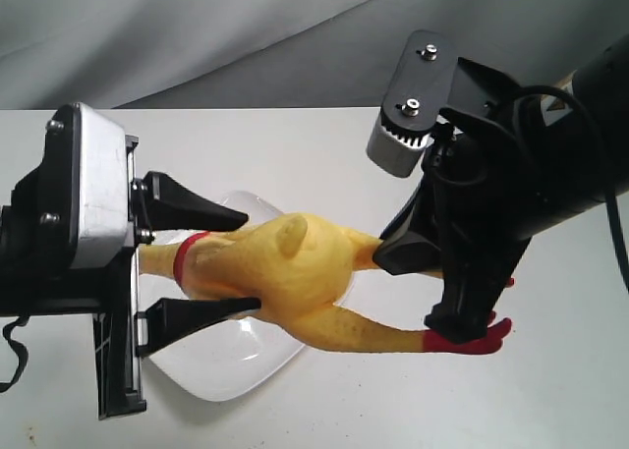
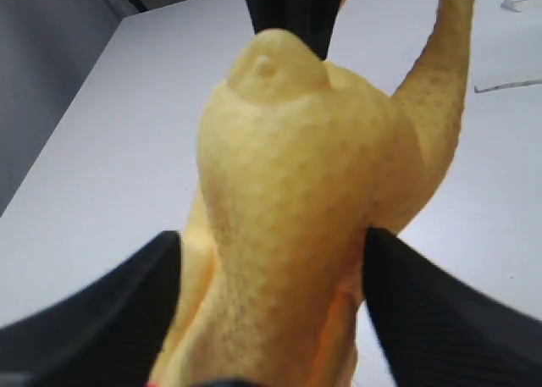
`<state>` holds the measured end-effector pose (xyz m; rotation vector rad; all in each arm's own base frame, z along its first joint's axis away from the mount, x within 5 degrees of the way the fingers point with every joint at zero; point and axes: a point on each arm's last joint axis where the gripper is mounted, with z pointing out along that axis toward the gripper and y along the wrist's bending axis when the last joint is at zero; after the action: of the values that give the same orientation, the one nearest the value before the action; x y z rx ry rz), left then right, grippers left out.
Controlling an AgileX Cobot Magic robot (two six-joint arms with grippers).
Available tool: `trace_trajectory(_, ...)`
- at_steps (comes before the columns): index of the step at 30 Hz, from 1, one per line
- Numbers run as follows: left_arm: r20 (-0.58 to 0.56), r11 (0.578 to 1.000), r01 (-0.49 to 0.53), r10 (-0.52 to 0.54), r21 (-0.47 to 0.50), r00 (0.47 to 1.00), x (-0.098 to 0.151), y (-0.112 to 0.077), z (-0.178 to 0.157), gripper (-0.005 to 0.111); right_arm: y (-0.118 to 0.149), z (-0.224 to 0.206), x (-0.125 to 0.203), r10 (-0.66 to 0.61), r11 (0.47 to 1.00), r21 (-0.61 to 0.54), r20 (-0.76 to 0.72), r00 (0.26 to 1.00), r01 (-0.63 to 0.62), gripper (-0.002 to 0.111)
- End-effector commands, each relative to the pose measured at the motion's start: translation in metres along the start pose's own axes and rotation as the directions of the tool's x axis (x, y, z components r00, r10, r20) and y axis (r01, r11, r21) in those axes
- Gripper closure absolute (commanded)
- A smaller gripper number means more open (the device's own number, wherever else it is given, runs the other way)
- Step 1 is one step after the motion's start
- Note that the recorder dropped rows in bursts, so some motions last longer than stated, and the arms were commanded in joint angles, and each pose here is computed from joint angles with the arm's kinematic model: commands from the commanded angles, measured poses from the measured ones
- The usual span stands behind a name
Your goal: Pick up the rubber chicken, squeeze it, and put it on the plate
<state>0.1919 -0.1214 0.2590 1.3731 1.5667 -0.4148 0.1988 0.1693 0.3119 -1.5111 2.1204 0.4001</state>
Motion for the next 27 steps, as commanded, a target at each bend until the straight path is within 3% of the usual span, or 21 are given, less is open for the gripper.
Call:
trace_trajectory(1, 0.068, 0.994, 0.084, -0.08, -0.064, 0.994, -0.013, 0.004, -0.007, 0.029, 0.0, -0.002, -0.004, 0.014, 1.0, 0.014, 0.05, 0.999, -0.015, 0.108)
trace_trajectory(5, 0.203, 0.983, 0.138, -0.111, -0.122, 0.973, -0.042, 0.007, -0.031, 0.035, -0.004, 0.001, -0.008, 0.027, 0.999, 0.039, 0.086, 0.996, -0.03, 0.108)
trace_trajectory(12, 0.365, 0.946, 0.143, -0.029, -0.289, 0.931, -0.081, -0.005, -0.092, 0.042, -0.022, 0.032, -0.015, 0.084, 0.992, 0.079, 0.13, 0.988, -0.094, 0.108)
trace_trajectory(18, 0.408, 0.904, 0.142, 0.039, -0.403, 0.912, -0.091, -0.018, -0.125, 0.064, -0.044, 0.081, -0.014, 0.139, 0.98, 0.122, 0.127, 0.982, -0.155, 0.108)
trace_trajectory(21, 0.387, 0.897, 0.084, 0.101, -0.433, 0.917, -0.092, -0.024, -0.132, 0.072, -0.05, 0.105, -0.012, 0.168, 0.977, 0.11, 0.131, 0.977, -0.182, 0.108)
trace_trajectory(24, 0.361, 0.893, 0.052, 0.127, -0.447, 0.924, -0.091, -0.026, -0.134, 0.074, -0.052, 0.126, -0.008, 0.19, 0.978, 0.067, 0.118, 0.975, -0.199, 0.108)
trace_trajectory(27, 0.368, 0.896, 0.083, 0.094, -0.437, 0.925, -0.09, -0.026, -0.134, 0.074, -0.052, 0.144, -0.001, 0.213, 0.976, 0.037, 0.07, 0.975, -0.215, 0.108)
